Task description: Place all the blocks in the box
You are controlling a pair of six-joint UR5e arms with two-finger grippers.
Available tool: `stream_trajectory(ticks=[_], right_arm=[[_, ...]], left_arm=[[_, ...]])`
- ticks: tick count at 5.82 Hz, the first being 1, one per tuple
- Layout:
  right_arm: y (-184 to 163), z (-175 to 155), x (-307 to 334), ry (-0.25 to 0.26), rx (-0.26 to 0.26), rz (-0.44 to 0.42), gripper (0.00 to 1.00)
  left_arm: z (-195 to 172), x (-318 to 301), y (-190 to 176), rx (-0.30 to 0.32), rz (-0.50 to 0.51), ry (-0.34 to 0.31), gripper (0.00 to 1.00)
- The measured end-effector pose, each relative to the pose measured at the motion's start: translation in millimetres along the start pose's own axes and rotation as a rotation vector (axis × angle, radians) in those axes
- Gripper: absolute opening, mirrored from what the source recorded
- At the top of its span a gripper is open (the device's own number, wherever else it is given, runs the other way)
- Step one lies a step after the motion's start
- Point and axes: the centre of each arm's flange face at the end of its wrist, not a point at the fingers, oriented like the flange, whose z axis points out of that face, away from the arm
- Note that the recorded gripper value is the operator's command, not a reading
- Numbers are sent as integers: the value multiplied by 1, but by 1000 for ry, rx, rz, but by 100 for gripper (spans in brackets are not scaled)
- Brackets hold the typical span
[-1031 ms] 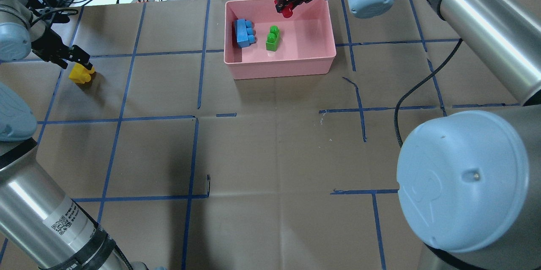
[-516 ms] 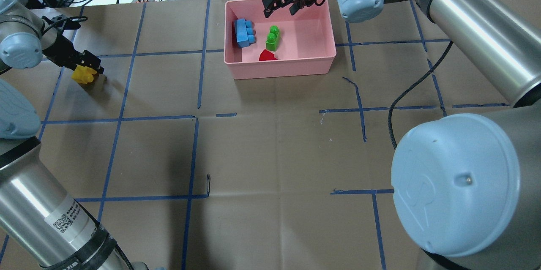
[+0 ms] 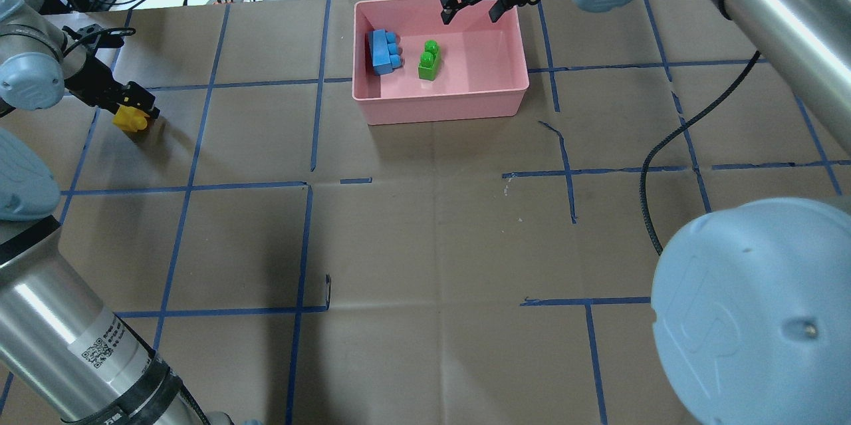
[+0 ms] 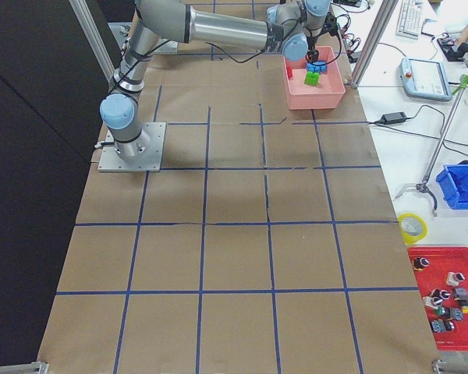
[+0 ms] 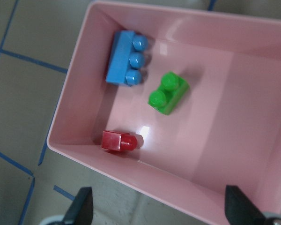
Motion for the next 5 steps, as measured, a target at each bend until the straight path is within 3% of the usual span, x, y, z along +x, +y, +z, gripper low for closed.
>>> stream_trajectory(ticks=[1, 2, 4, 5], right_arm=[[23, -37, 14, 48, -67, 43, 100], [49, -69, 16, 103, -140, 72, 100], [95, -120, -10, 140, -244, 107, 100], [108, -138, -21, 144, -250, 110, 100]], left_arm=[[4, 1, 4, -10, 4, 3, 49], [4, 0, 6, -11, 8, 2, 37], [-4, -5, 5, -8, 9, -20, 32], [-16, -7, 4, -4, 10, -47, 32]])
